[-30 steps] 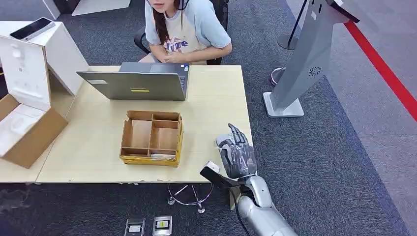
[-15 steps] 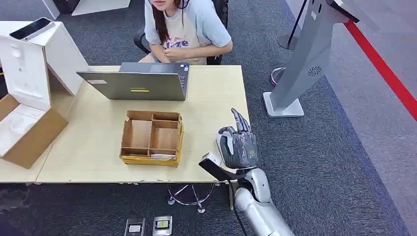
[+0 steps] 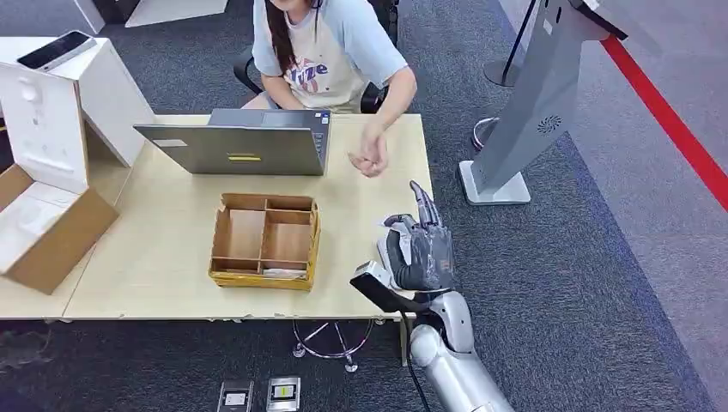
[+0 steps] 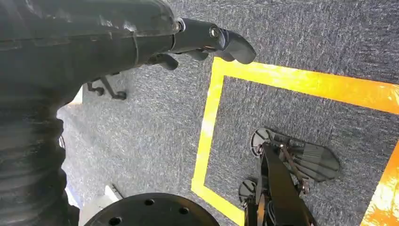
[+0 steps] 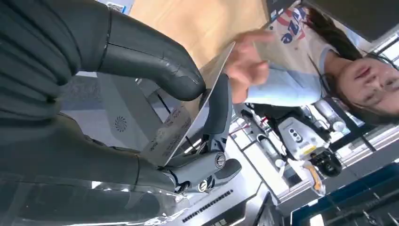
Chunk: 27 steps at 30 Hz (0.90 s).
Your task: Pass the card to the sensor for recognition and then transmit it.
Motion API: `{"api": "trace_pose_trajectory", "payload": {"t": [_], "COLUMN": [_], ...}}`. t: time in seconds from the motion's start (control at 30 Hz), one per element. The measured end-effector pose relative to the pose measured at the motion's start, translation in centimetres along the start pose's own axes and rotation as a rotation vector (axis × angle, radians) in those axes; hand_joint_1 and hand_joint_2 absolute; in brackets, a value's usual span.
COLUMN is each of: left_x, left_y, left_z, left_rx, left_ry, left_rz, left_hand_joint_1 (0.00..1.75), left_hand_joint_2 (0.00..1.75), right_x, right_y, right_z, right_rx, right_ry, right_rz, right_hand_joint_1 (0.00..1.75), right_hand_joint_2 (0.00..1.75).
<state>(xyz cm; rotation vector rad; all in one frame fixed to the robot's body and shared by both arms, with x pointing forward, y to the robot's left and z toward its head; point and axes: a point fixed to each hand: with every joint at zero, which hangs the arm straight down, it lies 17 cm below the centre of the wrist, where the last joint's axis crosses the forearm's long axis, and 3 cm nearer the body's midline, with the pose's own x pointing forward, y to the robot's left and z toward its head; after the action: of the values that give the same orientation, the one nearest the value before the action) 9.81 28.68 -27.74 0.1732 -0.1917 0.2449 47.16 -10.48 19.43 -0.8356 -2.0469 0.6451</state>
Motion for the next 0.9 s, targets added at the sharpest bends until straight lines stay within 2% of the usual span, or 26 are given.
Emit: {"api": "trace_pose_trajectory", "payload": {"t": [0.33,0.53,0.9], "left_x": [0.3,0.5,0.5], "left_y": [-0.3,-0.5,-0.7], "left_z": [0.1,0.1,0.1], "left_rx": [-0.014,-0.017,-0.029], "left_ry": [-0.015,-0.027,-0.03], "left_rz": [-0.015,-0.03,-0.039], "left_hand_joint_1": [0.0,0.0,0.0], "left_hand_joint_2": [1.75,1.75,1.75], "right_x": [3.5,6.7,8.6], "right_y": [-1.6,-0.2,3.9], "right_z": [-4.7,-7.5,-7.8], "right_rx": [-0.064,-0.031,0.087], "right_ry": [-0.035,-0.079,-0.093], "right_rz": [-0.076,-0.131,-0.117], "right_hand_joint_1": [1.75,1.75,1.75], "right_hand_joint_2": [1.75,1.75,1.75]}}
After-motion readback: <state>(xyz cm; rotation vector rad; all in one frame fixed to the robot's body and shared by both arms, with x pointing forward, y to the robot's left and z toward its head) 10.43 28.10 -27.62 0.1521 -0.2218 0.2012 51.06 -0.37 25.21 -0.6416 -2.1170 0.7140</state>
